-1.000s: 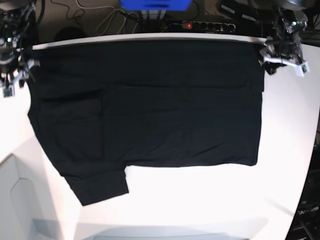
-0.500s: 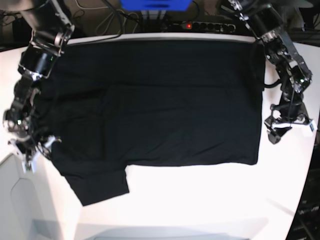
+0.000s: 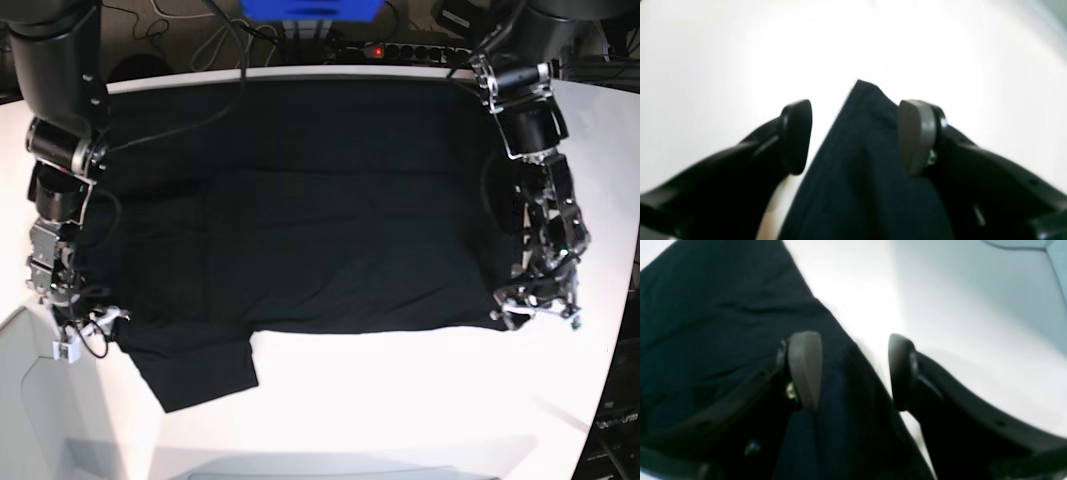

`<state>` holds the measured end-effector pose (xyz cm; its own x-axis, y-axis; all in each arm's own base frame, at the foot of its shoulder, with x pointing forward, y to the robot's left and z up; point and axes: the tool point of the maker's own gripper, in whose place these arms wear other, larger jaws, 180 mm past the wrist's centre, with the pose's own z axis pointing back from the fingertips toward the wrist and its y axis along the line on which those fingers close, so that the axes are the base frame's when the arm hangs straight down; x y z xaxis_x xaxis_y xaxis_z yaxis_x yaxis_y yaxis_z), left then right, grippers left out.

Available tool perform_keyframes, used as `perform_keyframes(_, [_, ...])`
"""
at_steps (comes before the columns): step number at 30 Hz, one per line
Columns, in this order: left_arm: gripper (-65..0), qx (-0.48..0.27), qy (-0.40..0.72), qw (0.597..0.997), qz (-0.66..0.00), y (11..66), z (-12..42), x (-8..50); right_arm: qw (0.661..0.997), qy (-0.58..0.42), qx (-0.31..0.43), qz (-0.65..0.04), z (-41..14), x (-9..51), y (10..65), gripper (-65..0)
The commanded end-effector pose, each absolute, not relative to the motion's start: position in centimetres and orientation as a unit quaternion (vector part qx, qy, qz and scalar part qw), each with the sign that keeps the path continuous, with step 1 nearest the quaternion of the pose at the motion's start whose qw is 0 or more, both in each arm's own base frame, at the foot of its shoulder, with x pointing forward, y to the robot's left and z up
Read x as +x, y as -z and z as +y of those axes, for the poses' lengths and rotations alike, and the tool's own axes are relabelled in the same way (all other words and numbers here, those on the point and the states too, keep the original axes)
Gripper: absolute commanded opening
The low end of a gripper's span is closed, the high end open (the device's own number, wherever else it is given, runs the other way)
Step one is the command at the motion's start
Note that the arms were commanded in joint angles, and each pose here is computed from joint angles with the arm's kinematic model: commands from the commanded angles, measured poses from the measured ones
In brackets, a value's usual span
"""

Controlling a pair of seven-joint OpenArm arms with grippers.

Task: Fold the T-shirt properly
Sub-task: 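Release the edge and move both grippers to the shirt's hem corners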

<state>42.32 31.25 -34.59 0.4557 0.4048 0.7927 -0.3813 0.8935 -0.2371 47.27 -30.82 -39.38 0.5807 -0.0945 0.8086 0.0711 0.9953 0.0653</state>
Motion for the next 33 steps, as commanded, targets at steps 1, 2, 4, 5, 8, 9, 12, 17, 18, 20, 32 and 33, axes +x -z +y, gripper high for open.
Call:
perform_keyframes(1, [-26.1, 0.0, -0.223, 0.837, -0.5, 32.3, 32.3, 43.8, 0.868, 0.056, -0.009, -0.494, -32.2, 49.0, 36.6, -32.4])
perform_keyframes(2, [-26.1, 0.002, -0.219, 0.84, -0.497, 32.7, 32.2, 44.1, 0.868, 0.057, -0.02, -0.493, -32.4, 48.8, 37.0, -32.4])
perform_keyframes(4, [-26.1, 0.005, -0.216, 0.843, -0.494, 33.5, 32.1, 44.7, 0.871, 0.043, -0.026, -0.489, -31.9, 48.3, 37.9, -32.4])
perform_keyframes(5, [-26.1, 0.005, -0.217, 0.844, -0.491, 34.0, 32.1, 44.8, 0.872, 0.036, -0.026, -0.487, -31.6, 48.3, 38.1, -32.4])
perform_keyframes(8, [-26.1, 0.005, -0.228, 0.848, -0.479, 35.4, 32.4, 44.8, 0.878, 0.031, -0.027, -0.477, -31.3, 47.8, 38.9, -32.4])
perform_keyframes(9, [-26.1, 0.005, -0.231, 0.849, -0.475, 35.7, 32.4, 44.8, 0.88, 0.032, -0.027, -0.474, -31.3, 47.5, 39.3, -32.4])
perform_keyframes(12, [-26.1, 0.002, -0.24, 0.856, -0.457, 37.0, 32.5, 44.7, 0.883, 0.03, -0.026, -0.469, -31.2, 47.3, 39.7, -32.7])
perform_keyframes(17, [-26.2, 0.001, -0.246, 0.863, -0.44, 38.3, 32.5, 44.3, 0.891, 0.028, -0.02, -0.452, -30.3, 46.0, 41.6, -33.1])
perform_keyframes(18, [-26.3, 0.001, -0.246, 0.863, -0.44, 38.3, 32.5, 44.3, 0.891, 0.028, -0.02, -0.452, -30.3, 45.9, 41.6, -33.5])
perform_keyframes(20, [-26.4, 0.001, -0.246, 0.864, -0.439, 38.3, 32.4, 44.3, 0.895, 0.028, -0.02, -0.445, -30.3, 45.3, 42.3, -35.6])
perform_keyframes(32, [-43.7, 0.017, -0.173, 0.909, -0.378, 42.6, 29.6, 43.0, 0.898, 0.028, -0.02, -0.439, -30.3, 44.8, 42.9, -56.8])
perform_keyframes(33, [-45.9, 0.017, -0.172, 0.91, -0.378, 42.6, 29.6, 43.0, 0.898, 0.028, -0.02, -0.439, -30.3, 44.8, 42.9, -58.0])
